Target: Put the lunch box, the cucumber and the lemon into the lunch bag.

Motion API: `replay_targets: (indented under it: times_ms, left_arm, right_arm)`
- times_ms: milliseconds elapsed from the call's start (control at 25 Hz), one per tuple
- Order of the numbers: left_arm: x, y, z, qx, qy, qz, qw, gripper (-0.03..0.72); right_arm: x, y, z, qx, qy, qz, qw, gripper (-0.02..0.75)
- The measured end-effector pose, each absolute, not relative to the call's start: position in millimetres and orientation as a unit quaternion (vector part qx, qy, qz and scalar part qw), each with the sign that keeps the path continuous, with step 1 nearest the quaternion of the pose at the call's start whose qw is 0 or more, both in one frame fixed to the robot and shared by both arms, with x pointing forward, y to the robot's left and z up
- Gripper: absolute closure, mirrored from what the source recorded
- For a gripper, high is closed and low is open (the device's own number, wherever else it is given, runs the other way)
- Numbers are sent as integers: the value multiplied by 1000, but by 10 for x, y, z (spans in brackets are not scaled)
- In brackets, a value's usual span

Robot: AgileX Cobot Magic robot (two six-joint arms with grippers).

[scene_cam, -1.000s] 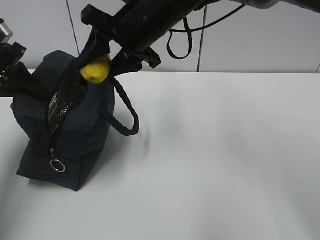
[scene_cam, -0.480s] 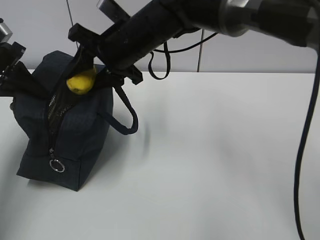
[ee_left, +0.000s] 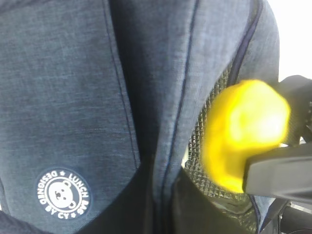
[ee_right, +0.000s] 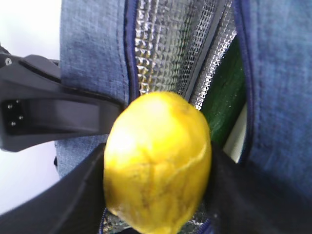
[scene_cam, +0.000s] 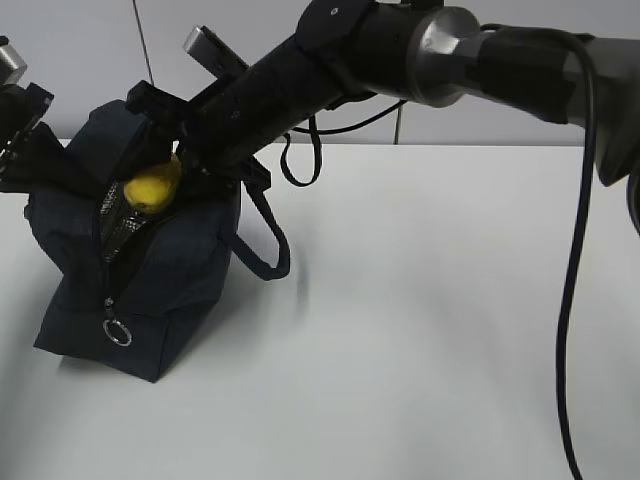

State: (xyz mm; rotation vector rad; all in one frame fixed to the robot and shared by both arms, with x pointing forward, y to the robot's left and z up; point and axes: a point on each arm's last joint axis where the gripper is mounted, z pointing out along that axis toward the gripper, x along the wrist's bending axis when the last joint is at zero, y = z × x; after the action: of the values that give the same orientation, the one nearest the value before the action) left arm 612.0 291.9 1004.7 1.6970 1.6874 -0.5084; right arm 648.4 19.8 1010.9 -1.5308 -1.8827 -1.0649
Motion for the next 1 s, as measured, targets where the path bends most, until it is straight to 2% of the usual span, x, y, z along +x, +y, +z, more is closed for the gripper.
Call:
replay_targets:
  times_ms: [200,440,640,1000]
  left_arm:
    - [6120,2919,10047,652,648,-196,341,699]
    - [6120,2919,10047,652,648,-196,341,699]
    - [6120,2919,10047,652,648,-196,341,699]
    - [6118,2923,10043,654,648,-194,338,699]
  right_arm:
    - [6495,200,10113,-559,-688,-396,239,207]
    - [6497,202,10117,-559,-687,-398,239,188]
    - [6494,204,10118,-550,-693,-401,237,192]
    - [6462,146,10257,-492,-747,-386,227,251]
